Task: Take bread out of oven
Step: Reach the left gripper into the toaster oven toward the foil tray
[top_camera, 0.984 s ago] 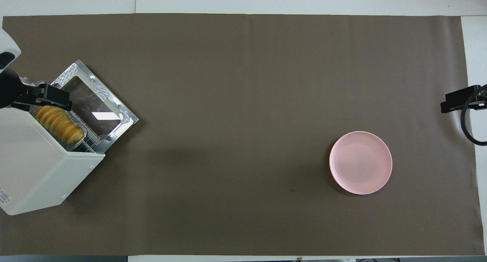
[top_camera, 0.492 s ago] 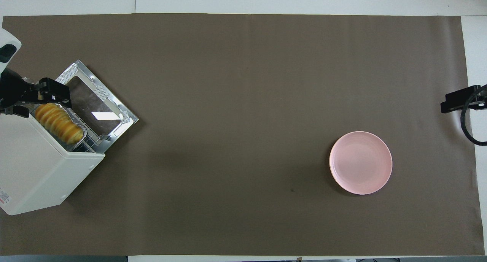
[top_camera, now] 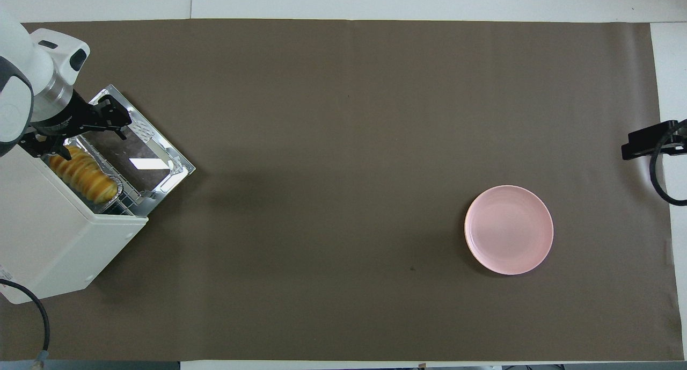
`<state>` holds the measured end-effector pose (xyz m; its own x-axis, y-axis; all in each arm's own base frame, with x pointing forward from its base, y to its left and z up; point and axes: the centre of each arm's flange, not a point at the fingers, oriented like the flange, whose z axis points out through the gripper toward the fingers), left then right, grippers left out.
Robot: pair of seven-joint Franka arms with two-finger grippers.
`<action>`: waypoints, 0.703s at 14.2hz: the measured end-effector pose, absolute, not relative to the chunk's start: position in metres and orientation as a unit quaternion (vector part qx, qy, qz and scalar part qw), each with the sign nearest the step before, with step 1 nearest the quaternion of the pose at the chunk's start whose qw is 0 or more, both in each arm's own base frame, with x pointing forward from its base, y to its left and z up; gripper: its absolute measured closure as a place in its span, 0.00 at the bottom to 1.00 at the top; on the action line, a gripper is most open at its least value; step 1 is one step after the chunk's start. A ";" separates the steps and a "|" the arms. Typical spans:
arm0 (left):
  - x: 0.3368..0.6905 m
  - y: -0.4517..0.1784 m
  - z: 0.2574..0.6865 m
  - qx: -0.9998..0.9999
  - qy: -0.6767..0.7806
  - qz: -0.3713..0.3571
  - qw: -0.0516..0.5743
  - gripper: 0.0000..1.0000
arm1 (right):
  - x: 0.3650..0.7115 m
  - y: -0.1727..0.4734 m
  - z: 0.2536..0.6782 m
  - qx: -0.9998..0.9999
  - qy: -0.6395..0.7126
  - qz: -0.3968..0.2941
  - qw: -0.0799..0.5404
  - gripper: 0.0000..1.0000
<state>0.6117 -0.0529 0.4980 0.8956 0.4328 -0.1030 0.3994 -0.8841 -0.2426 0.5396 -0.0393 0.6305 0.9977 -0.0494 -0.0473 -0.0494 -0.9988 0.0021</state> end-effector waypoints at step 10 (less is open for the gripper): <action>0.629 -0.033 0.430 -0.931 -0.331 0.042 0.149 0.00 | 0.540 -0.039 0.630 0.999 -0.025 -0.024 0.000 0.00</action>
<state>0.6295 -0.0326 0.4301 0.7780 0.6280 0.0205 0.6030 -0.7371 -0.3051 0.5396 -0.0393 0.6305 0.9977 -0.0494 -0.0473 -0.0494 -0.9988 0.0021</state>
